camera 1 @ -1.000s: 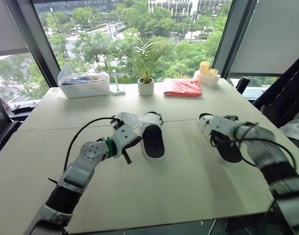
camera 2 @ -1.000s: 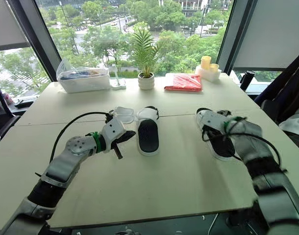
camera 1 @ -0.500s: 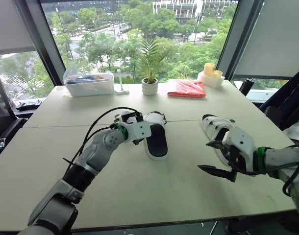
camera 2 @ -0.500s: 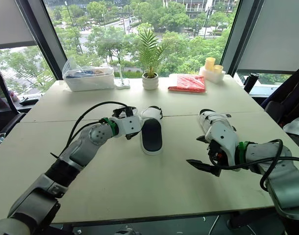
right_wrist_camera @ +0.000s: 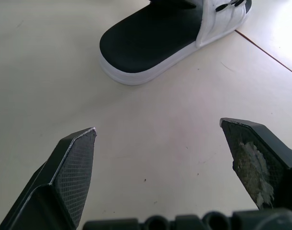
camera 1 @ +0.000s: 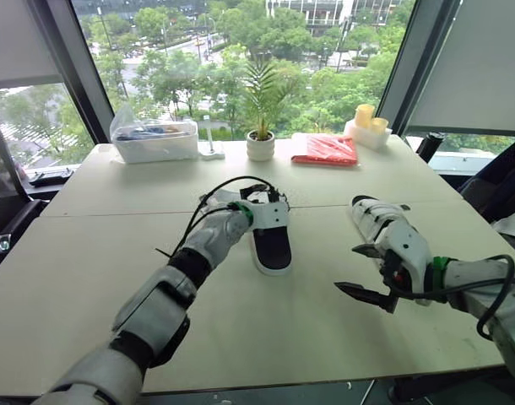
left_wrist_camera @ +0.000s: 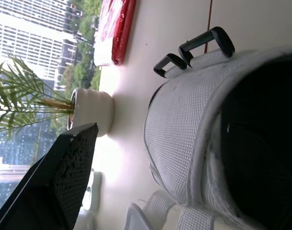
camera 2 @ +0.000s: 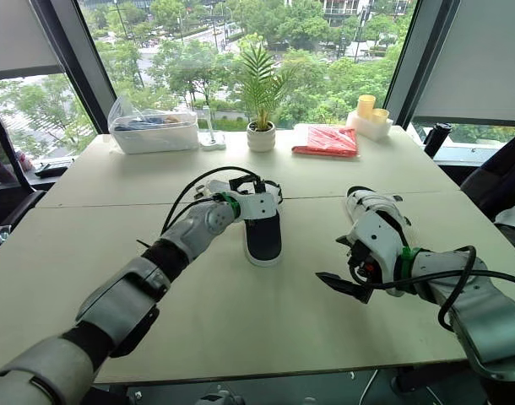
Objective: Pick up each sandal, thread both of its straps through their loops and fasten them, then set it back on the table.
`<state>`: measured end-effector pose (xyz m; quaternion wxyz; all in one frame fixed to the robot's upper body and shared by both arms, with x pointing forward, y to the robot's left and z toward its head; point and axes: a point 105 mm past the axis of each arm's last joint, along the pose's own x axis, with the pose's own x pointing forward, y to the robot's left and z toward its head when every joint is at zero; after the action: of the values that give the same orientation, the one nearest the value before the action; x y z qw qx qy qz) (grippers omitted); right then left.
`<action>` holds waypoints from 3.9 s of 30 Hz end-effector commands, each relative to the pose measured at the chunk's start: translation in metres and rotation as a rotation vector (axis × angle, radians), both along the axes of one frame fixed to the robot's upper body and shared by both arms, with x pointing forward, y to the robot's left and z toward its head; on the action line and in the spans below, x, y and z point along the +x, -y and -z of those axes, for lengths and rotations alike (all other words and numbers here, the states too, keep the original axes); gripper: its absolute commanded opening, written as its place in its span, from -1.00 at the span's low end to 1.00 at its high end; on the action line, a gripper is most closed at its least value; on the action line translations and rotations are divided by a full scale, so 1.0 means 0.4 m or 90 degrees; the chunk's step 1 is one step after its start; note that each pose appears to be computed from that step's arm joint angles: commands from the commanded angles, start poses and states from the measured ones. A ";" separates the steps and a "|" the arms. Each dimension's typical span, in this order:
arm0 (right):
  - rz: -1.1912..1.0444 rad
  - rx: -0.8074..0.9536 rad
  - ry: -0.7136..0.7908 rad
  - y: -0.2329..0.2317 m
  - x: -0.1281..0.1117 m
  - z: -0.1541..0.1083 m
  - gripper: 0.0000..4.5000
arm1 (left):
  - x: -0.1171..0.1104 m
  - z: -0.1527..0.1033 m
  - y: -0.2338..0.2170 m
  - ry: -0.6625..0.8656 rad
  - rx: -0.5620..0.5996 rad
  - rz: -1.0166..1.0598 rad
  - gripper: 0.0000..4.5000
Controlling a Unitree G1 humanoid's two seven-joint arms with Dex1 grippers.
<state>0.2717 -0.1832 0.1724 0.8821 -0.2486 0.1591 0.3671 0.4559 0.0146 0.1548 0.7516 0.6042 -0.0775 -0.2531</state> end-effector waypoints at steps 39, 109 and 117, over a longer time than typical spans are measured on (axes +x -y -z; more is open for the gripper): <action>0.115 0.003 0.119 0.151 0.019 -0.126 1.00 | -0.361 -0.093 0.024 0.143 0.180 0.820 -0.96; -0.131 -0.022 0.019 0.031 0.013 0.027 0.60 | 0.049 -0.256 -0.576 0.080 -1.049 -0.303 1.00; -0.153 0.049 0.020 0.008 0.017 0.048 -0.98 | 0.077 -0.206 -0.452 -0.183 -1.095 -0.224 1.00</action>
<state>0.2781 -0.1901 0.1439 0.8449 -0.2346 0.1240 0.4644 0.4854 0.2109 0.2174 0.9806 -0.1923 -0.0384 -0.0071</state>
